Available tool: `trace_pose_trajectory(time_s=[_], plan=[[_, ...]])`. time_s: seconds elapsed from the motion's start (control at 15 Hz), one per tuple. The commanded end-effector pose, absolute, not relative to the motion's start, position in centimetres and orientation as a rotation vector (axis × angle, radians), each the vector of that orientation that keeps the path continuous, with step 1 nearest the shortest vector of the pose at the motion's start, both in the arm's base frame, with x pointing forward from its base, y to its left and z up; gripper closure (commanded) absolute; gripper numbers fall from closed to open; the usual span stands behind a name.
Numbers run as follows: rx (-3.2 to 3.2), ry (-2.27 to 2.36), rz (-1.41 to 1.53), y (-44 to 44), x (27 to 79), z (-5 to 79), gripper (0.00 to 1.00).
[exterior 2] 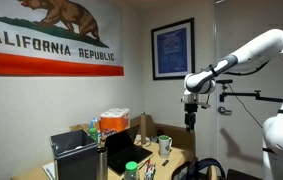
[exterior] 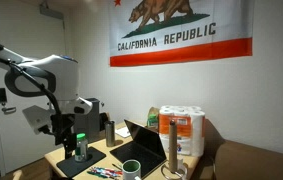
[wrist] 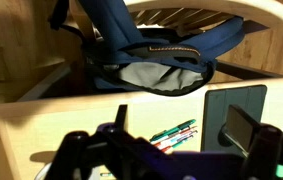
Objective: Take the green lid from the clear bottle and put it on the table
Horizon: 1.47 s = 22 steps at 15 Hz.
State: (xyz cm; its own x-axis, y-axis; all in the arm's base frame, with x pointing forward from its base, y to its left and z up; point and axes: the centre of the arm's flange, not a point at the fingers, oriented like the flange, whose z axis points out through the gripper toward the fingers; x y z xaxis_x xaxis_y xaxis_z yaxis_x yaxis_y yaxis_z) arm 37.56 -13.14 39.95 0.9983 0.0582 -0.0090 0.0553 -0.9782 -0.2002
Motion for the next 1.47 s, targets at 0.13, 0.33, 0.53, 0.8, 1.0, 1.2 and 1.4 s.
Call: trace_pose_trajectory(time_s=[0.13,0.33,0.53,0.8,1.0,1.2,1.4], plan=[[-2.939,-0.084,0.022,-13.1,37.6,39.9,0.00],[-2.939,-0.084,0.022,-13.1,37.6,39.9,0.00],[-2.939,-0.084,0.022,-13.1,37.6,39.9,0.00],[-3.052,-0.045,0.034,-11.8,38.8,40.4,0.00],[-3.143,-0.097,0.005,-8.7,40.7,41.1,0.00],[-3.206,-0.203,-0.015,-4.1,42.8,41.1,0.00],[-3.232,-0.329,-0.027,0.8,44.2,40.5,0.00]])
